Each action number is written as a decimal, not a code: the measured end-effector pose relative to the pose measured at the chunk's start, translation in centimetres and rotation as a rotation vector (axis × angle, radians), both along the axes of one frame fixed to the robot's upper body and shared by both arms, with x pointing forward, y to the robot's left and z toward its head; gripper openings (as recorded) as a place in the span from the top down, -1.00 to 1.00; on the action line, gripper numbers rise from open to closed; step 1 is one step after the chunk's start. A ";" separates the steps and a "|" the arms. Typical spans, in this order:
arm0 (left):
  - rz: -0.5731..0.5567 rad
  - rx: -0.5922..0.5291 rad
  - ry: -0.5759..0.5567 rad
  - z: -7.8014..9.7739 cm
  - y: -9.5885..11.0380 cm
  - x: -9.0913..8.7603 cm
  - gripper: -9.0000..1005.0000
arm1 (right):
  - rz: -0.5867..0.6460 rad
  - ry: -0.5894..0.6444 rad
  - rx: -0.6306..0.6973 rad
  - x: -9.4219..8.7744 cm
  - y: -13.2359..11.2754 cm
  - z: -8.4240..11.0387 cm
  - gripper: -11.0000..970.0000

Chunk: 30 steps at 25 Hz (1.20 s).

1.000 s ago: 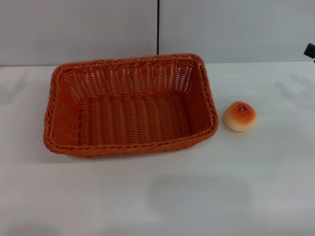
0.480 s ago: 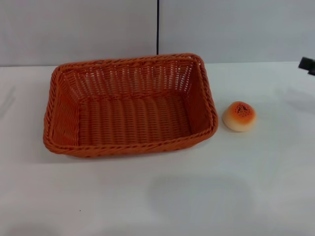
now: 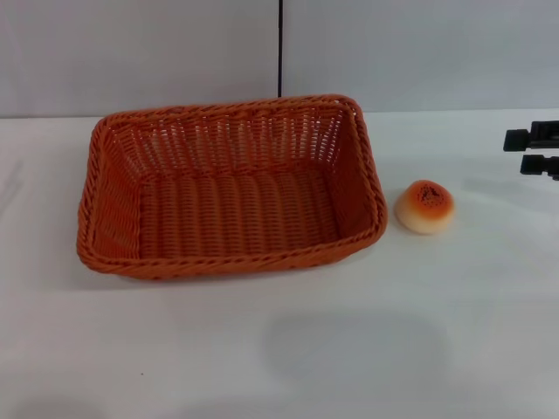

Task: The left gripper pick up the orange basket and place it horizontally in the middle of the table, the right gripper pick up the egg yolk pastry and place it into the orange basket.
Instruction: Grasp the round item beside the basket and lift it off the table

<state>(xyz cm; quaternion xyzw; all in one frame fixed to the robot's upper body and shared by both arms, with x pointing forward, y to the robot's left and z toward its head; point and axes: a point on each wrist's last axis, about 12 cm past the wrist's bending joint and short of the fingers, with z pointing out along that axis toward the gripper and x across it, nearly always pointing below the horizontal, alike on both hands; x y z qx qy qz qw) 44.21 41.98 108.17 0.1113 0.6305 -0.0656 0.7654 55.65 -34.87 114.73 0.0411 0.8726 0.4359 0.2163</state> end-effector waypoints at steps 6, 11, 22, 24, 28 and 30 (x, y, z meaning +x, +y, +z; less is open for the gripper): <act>0.012 0.011 0.006 -0.6 -0.2 -0.2 -0.45 | 0.033 0.200 -0.092 0.9 0.9 -0.1 -0.30; 0.025 0.012 0.015 -0.9 -0.1 -0.4 -0.45 | 0.038 0.238 -0.092 1.4 1.8 -1.1 -0.30; 0.021 0.013 0.013 -1.1 -0.2 -0.9 -0.45 | 0.043 0.227 -0.127 2.9 3.7 -3.5 -0.30; 0.023 0.020 0.012 -1.1 -0.2 -0.9 -0.45 | 0.050 0.224 -0.133 3.3 4.2 -3.7 -0.30; 0.029 0.042 0.007 -1.2 -0.2 -1.0 -0.45 | 0.053 0.216 -0.136 4.1 5.6 -4.3 -0.30; 0.029 0.042 0.007 -1.2 -0.2 -1.0 -0.45 | 0.057 0.213 -0.148 4.3 6.1 -4.5 -0.30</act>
